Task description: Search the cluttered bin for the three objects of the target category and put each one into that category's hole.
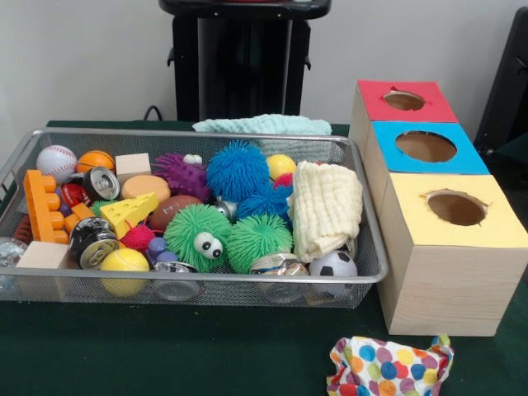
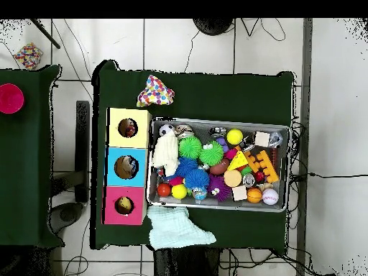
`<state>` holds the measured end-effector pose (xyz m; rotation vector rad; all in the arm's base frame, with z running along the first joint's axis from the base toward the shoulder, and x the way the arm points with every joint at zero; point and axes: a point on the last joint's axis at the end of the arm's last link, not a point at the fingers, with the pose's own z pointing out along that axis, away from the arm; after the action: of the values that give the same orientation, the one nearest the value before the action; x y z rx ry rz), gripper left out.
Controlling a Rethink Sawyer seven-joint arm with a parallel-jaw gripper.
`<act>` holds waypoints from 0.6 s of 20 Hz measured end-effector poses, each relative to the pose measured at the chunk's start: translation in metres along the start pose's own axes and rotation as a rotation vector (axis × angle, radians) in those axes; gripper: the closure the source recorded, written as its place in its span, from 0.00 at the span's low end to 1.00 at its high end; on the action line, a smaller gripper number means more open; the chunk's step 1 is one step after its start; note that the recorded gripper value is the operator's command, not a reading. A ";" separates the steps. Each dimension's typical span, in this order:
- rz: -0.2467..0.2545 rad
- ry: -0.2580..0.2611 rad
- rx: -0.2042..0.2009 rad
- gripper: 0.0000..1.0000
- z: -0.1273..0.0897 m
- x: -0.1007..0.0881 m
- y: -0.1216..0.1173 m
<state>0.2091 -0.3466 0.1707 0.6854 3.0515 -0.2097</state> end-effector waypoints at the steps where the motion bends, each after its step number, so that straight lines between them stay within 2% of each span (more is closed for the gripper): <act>1: -0.006 0.006 0.001 0.00 -0.003 0.001 0.002; 7: -0.026 0.086 -0.013 0.00 -0.041 0.008 0.017; 8: -0.021 0.121 -0.022 0.00 -0.058 0.013 0.023; 12: -0.014 0.145 -0.026 0.00 -0.075 0.018 0.025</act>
<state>0.2053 -0.3071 0.2408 0.7076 3.1912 -0.1261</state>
